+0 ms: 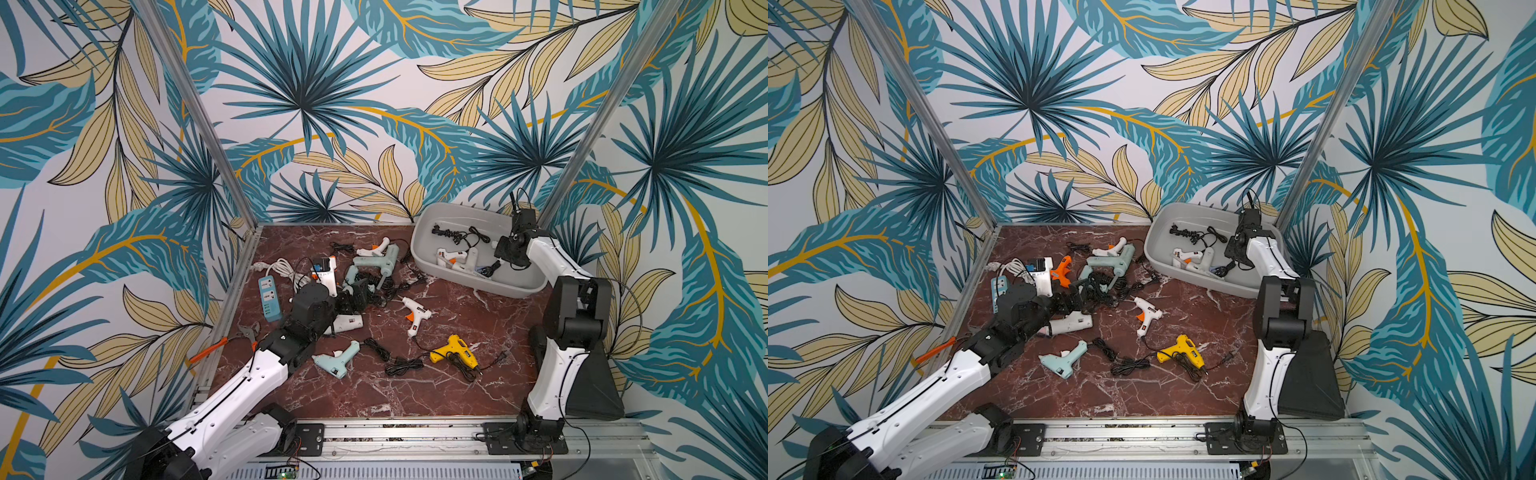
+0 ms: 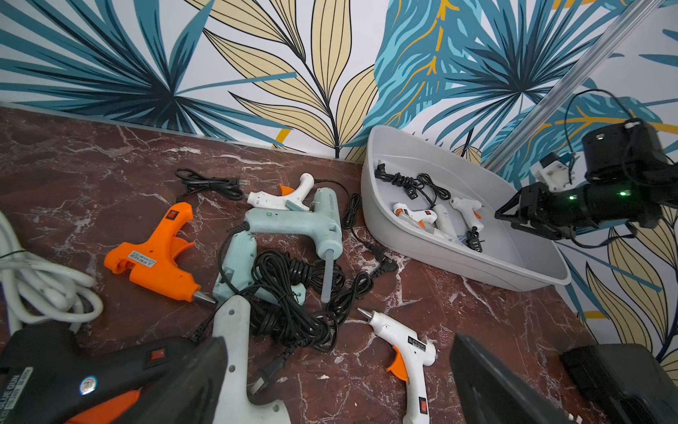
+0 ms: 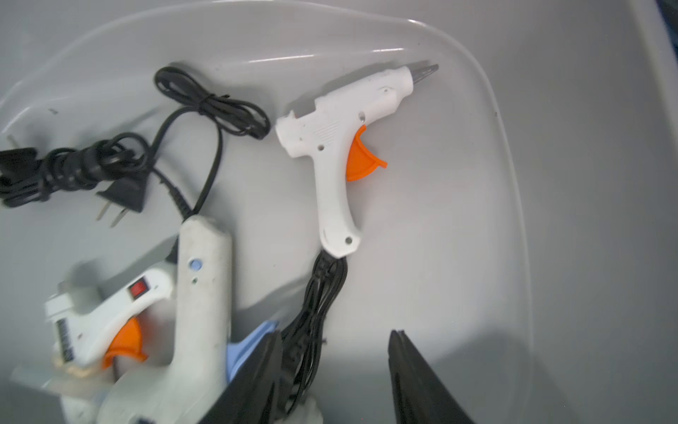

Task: Put the hot melt glue gun into the storage box
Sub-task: Place the hot melt adhesive gun in the storage box, then pick up the hot melt adhesive gun from the center of the board.

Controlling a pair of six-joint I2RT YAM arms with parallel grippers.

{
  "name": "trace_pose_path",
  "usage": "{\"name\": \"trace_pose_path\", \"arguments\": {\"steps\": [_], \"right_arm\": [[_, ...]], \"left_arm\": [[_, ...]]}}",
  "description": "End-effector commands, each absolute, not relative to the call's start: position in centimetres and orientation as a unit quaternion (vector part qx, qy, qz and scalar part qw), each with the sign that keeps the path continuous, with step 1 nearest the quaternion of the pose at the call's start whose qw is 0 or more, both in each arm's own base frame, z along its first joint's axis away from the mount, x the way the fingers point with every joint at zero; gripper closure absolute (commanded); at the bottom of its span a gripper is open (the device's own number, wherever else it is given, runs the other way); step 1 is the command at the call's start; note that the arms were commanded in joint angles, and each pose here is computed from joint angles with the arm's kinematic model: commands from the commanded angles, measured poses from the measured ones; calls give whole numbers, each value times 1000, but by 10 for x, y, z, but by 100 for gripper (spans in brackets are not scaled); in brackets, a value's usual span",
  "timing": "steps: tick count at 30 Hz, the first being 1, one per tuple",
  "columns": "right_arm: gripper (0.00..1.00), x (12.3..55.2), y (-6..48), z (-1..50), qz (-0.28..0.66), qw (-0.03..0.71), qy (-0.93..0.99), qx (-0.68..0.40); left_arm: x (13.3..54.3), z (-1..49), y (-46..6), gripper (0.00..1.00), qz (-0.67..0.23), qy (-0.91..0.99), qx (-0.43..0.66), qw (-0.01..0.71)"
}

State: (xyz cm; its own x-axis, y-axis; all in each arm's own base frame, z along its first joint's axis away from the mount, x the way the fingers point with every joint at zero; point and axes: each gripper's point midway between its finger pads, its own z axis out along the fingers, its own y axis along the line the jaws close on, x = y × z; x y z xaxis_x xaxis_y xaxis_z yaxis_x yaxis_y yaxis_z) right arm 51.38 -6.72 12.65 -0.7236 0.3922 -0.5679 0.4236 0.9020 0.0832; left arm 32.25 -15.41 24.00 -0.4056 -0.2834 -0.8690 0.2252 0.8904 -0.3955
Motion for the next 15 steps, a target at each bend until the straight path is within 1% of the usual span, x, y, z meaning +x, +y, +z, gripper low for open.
{"name": "trace_pose_path", "arguments": {"steps": [1, 5, 9, 15], "right_arm": [[43, 500, -40, 139, -26, 324, 925, 197], [40, 475, -2, 148, -37, 338, 927, 157], [40, 450, 63, 154, -35, 342, 936, 76], [40, 422, 162, 138, 30, 309, 949, -48]], "left_arm": [[323, 241, -146, 0, -228, 800, -31, 554], [322, 238, -141, 0, -222, 799, -41, 557], [322, 235, -134, 0, -216, 796, -56, 562], [325, 229, -131, 0, -219, 797, -64, 559]]}}
